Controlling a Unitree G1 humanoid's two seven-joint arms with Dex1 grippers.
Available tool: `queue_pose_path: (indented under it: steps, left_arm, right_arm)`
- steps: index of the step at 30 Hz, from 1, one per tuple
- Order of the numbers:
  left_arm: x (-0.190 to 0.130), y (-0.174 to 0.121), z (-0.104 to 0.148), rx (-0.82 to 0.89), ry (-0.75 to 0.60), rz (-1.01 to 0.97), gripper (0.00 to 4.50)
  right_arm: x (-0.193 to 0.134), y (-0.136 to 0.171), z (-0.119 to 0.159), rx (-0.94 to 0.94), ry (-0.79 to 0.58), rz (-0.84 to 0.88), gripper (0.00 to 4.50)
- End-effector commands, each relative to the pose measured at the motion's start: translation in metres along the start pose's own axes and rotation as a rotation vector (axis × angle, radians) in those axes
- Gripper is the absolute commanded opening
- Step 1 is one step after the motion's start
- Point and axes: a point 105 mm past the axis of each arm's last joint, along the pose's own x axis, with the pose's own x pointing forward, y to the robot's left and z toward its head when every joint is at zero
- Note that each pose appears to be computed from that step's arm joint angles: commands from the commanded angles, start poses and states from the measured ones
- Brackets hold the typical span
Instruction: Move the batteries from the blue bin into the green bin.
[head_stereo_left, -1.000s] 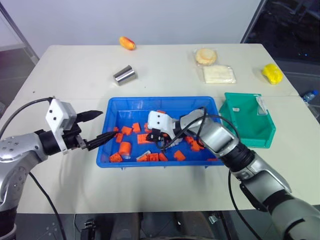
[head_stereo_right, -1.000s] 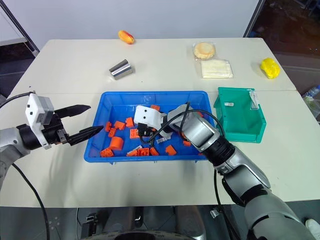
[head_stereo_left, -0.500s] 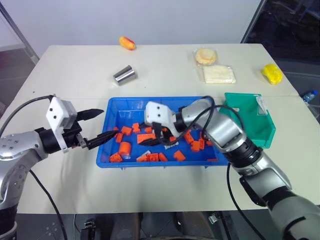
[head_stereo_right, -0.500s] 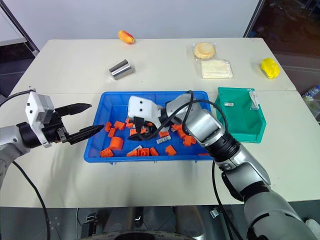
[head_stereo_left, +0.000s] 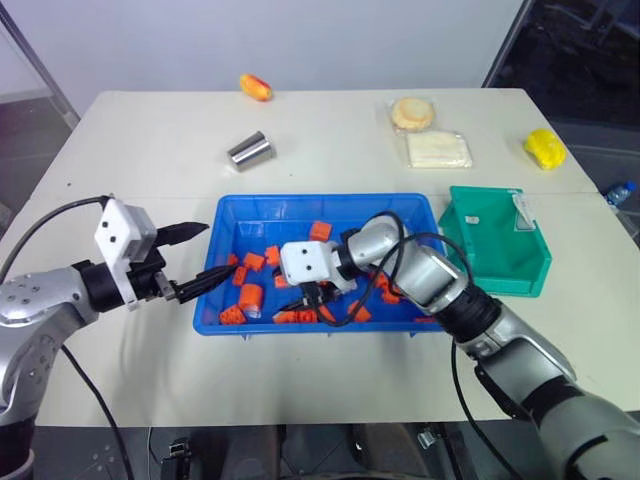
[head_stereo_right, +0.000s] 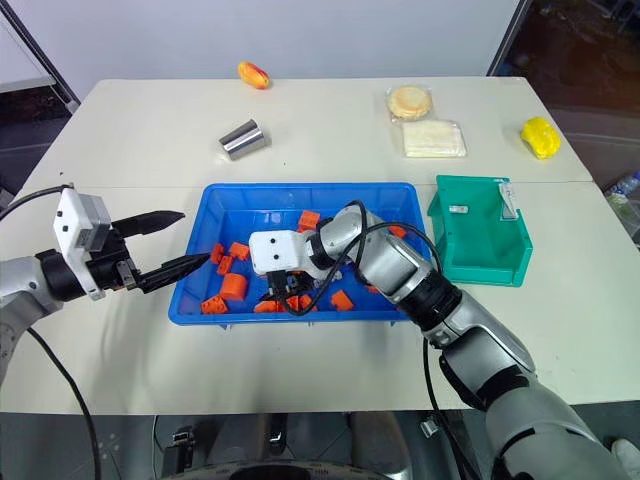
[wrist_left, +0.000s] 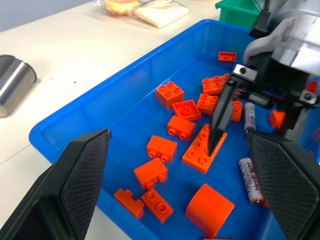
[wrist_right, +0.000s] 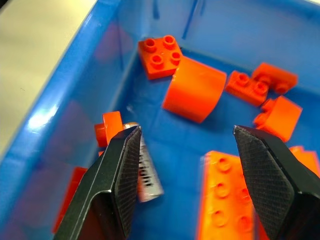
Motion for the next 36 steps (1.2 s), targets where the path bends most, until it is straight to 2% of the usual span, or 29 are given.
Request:
queue_pose_path:
  steps: [1, 6, 14, 20, 23, 27, 32, 34, 36]
  left_arm:
    - [-0.002, -0.002, 0.010, 0.026, -0.036, 0.007, 4.50]
    - [-0.002, -0.003, 0.008, 0.021, -0.039, 0.014, 4.50]
    - [-0.003, -0.005, 0.006, 0.015, -0.039, 0.025, 4.50]
    - [-0.002, -0.004, 0.007, 0.018, -0.038, 0.031, 4.50]
    - [-0.003, -0.002, 0.008, 0.023, -0.038, 0.032, 4.50]
    - [-0.004, -0.003, 0.009, 0.029, -0.032, 0.025, 4.50]
    - [-0.004, -0.003, 0.011, 0.032, -0.031, 0.011, 4.50]
    - [-0.002, -0.004, 0.012, 0.031, -0.035, -0.007, 4.50]
    - [0.000, -0.005, 0.016, 0.022, -0.056, -0.029, 4.50]
  right_arm:
    - [0.004, 0.009, -0.012, -0.069, 0.061, 0.070, 2.99]
    - [-0.002, 0.011, -0.016, -0.141, 0.089, 0.128, 2.99]
    - [-0.007, 0.009, -0.001, -0.130, 0.040, 0.150, 2.99]
    - [0.002, 0.012, -0.014, -0.073, 0.068, 0.142, 2.99]
    - [0.004, 0.011, -0.021, -0.005, 0.081, 0.130, 2.09]
    - [0.004, 0.009, -0.026, 0.012, 0.099, 0.114, 0.05]
    - [-0.001, 0.000, -0.019, 0.016, 0.076, 0.071, 0.06]
    - [-0.015, -0.019, -0.006, 0.012, 0.048, -0.011, 0.06]
    - [-0.043, -0.045, 0.014, 0.009, 0.005, -0.127, 0.06]
